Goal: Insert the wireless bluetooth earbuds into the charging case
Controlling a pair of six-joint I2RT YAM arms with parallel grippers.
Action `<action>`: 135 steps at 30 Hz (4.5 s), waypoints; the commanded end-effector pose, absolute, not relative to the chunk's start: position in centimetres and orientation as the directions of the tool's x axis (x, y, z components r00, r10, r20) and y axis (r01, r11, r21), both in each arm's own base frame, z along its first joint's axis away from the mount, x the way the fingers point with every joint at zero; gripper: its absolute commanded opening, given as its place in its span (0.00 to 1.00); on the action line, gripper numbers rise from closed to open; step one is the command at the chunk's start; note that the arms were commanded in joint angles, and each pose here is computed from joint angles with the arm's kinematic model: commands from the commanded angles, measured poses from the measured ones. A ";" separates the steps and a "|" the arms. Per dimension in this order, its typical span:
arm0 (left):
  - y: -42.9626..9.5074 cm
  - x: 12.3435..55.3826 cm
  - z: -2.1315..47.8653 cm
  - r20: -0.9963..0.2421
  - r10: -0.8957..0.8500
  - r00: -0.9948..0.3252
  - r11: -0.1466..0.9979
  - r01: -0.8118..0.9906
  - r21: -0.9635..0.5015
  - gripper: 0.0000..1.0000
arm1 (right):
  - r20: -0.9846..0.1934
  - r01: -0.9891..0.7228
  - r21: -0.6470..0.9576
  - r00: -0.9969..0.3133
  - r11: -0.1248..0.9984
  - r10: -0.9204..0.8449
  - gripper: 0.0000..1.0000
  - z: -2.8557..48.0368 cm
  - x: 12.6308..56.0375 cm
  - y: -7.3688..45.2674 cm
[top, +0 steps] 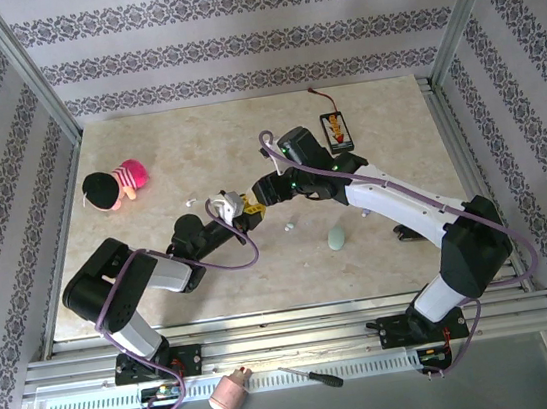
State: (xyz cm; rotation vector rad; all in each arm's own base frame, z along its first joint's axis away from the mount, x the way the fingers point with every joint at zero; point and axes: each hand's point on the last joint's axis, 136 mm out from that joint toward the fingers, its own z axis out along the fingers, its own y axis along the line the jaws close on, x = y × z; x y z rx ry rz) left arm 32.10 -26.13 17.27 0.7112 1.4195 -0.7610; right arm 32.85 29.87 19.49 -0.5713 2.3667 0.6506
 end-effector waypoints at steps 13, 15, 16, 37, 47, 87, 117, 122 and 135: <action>-21.6 32.2 19.5 -0.995 -0.049 0.092 0.701 0.712 0.031 0.04 | -0.776 -0.601 0.394 -0.624 0.695 -0.099 0.75 24.4 31.4 28.8; -20.5 32.7 19.6 -0.996 -0.039 0.086 0.729 0.684 0.031 0.03 | -0.765 -0.573 0.414 -0.640 0.707 -0.072 0.75 23.7 31.8 28.3; -19.9 33.0 19.7 -0.996 -0.032 0.081 0.743 0.668 0.030 0.03 | -0.757 -0.556 0.421 -0.651 0.717 -0.060 0.75 23.2 32.1 28.1; -2.0 37.9 25.6 -0.986 -0.158 -0.059 0.981 0.109 -0.163 0.02 | -0.665 -0.635 0.247 -0.660 0.732 -0.349 0.73 11.6 37.4 40.3; -0.1 36.5 28.0 -0.980 -0.190 -0.065 0.980 0.038 -0.193 0.04 | -0.660 -0.721 0.136 -0.577 0.680 -0.480 0.73 7.8 39.4 46.8; -1.6 36.0 29.2 -0.978 -0.205 -0.040 0.968 0.136 -0.209 0.04 | -0.631 -0.728 0.190 -0.604 0.658 -0.486 0.49 3.0 42.7 53.3; -2.0 35.7 28.7 -0.978 -0.199 -0.055 0.967 0.153 -0.206 0.04 | -0.543 -0.740 0.117 -0.606 0.662 -0.581 0.20 4.3 40.3 48.4; -2.2 35.7 28.3 -0.976 -0.205 -0.069 0.963 0.162 -0.214 0.04 | -0.487 -0.723 0.093 -0.633 0.684 -0.602 0.22 3.3 38.9 44.9; -3.4 34.3 26.3 -0.966 -0.222 -0.134 0.946 0.209 -0.246 0.04 | -0.349 -0.622 0.050 -0.744 0.781 -0.570 0.26 0.7 34.0 32.1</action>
